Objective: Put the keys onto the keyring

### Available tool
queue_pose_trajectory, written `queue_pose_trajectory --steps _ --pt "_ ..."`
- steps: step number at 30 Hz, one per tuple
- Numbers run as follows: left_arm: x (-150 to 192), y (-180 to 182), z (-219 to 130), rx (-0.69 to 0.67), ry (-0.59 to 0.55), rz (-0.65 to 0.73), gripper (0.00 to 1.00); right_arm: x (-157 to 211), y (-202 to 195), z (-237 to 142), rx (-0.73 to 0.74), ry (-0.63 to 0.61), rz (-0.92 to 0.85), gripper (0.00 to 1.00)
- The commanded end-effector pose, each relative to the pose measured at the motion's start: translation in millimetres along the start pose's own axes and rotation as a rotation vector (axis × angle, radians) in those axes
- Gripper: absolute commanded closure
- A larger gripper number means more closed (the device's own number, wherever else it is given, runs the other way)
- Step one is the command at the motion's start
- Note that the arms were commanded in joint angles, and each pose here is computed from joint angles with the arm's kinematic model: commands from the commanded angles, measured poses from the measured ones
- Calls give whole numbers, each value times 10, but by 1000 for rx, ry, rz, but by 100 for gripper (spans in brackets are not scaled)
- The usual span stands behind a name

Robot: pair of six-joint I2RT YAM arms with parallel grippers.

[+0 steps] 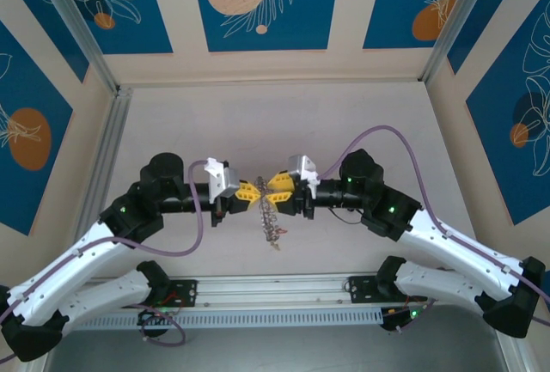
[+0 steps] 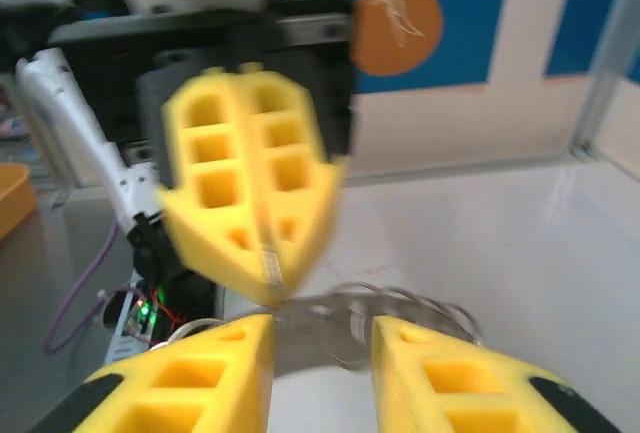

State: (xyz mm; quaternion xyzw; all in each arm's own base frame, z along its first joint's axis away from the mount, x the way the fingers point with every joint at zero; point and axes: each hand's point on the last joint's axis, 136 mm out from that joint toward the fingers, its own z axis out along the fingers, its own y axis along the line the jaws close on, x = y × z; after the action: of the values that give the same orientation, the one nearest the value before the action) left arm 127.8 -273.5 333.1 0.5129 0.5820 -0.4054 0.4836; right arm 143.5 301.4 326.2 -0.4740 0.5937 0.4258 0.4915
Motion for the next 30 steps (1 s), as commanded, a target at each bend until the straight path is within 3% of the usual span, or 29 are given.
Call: queue_pose_trajectory --steps 1,5,12,16,21,30 --pt "-127 77 -77 -72 -62 90 100 260 -222 -168 137 35 195 45" --pt "-188 -25 -122 -45 -73 125 100 645 -559 -449 401 101 411 35" --pt "-408 -432 -338 69 -117 241 100 1543 -1086 -1190 892 193 889 31" --pt "-538 -789 -462 247 -151 304 100 1722 -1228 -1232 881 114 1070 31" --pt "-758 -1027 -576 404 -175 366 100 1774 -1416 -1152 847 114 1091 31" --pt "-893 -988 -480 430 -198 438 100 2054 -1543 -1232 898 191 1185 32"
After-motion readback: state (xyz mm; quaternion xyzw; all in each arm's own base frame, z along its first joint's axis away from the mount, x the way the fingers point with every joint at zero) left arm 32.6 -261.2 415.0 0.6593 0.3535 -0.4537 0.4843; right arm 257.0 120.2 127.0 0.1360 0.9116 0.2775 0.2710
